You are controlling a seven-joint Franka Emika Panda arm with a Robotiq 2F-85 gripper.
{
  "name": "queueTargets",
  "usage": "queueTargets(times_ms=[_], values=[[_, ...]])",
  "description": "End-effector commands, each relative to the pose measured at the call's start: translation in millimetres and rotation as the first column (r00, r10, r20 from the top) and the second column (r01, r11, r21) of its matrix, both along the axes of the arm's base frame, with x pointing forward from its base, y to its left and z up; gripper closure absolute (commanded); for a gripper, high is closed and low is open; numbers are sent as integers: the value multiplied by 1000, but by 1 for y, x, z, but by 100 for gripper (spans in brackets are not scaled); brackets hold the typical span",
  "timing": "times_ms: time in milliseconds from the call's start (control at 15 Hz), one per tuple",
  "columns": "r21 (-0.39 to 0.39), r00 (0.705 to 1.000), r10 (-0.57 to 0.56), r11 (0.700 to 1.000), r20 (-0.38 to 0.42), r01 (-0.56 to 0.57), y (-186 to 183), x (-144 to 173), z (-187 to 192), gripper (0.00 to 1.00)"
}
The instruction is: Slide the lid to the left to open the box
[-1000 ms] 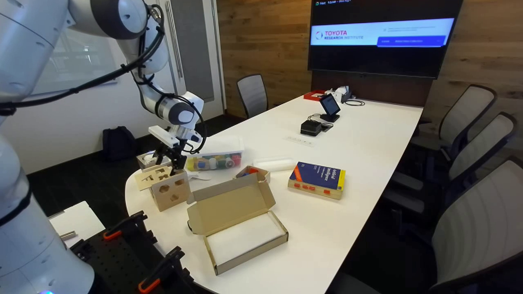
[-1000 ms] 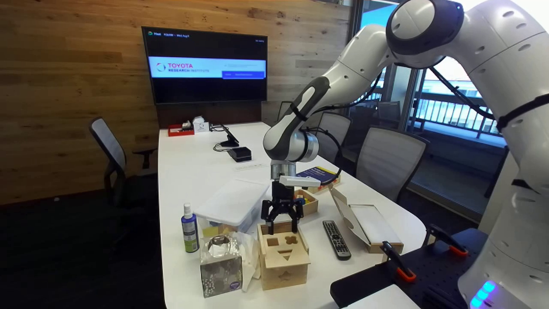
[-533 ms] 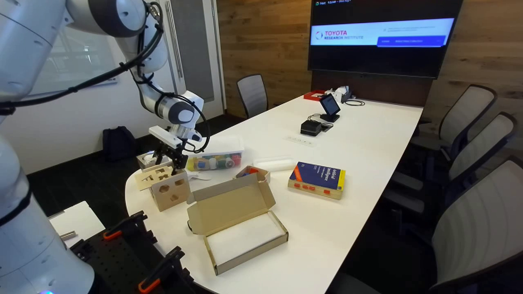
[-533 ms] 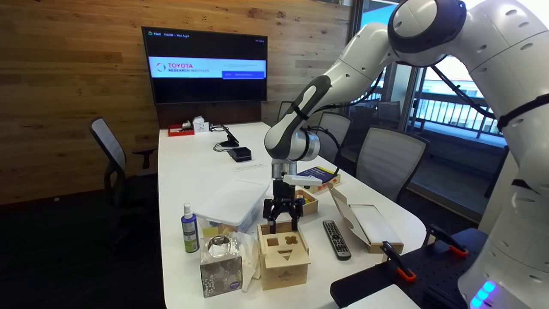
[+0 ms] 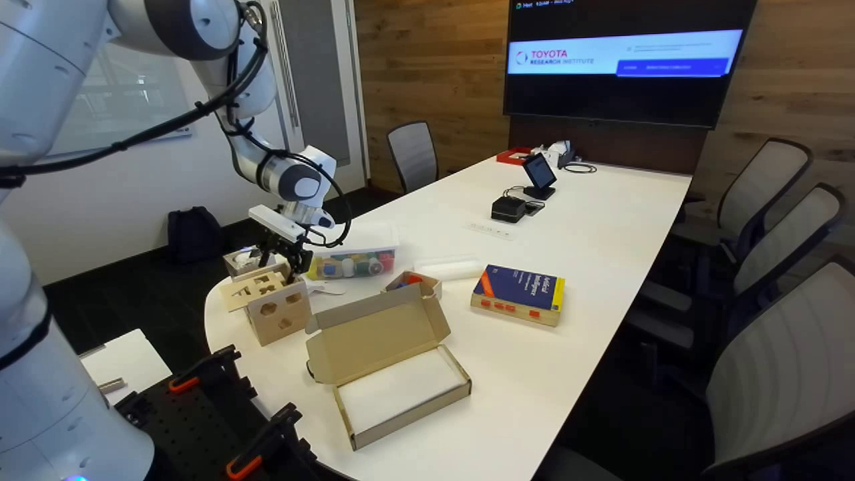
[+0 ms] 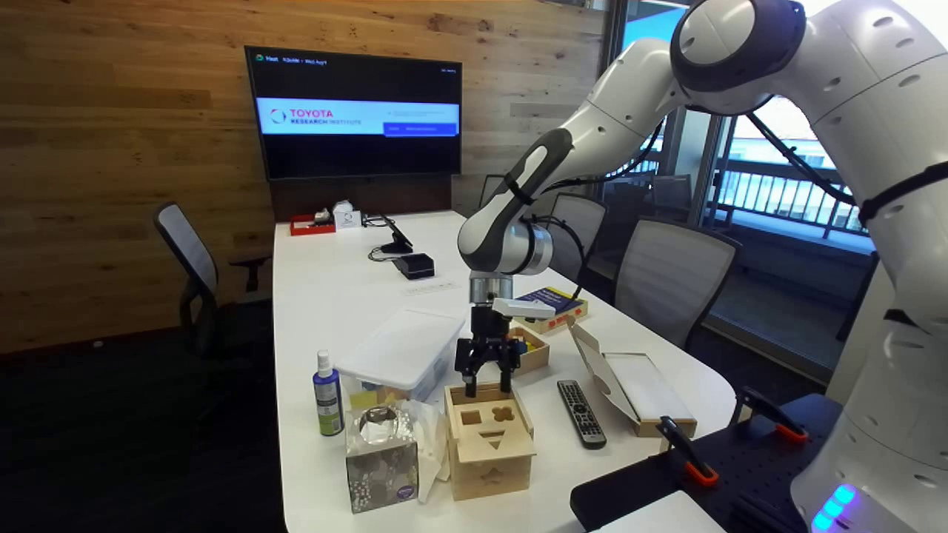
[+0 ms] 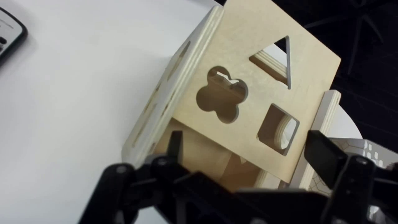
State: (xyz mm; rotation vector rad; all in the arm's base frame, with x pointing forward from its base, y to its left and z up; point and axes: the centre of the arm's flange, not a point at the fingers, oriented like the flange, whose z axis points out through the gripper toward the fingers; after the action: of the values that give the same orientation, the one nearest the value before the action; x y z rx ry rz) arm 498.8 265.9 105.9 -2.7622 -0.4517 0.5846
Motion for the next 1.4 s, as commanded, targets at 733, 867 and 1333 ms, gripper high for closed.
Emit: queueTargets(times_ms=[733, 867, 1333], values=[[71, 997, 65, 995, 37, -67, 13, -8, -21, 0], [86, 996, 79, 993, 42, -82, 17, -12, -25, 0], [115, 984, 160, 979, 74, -168, 26, -22, -22, 0]])
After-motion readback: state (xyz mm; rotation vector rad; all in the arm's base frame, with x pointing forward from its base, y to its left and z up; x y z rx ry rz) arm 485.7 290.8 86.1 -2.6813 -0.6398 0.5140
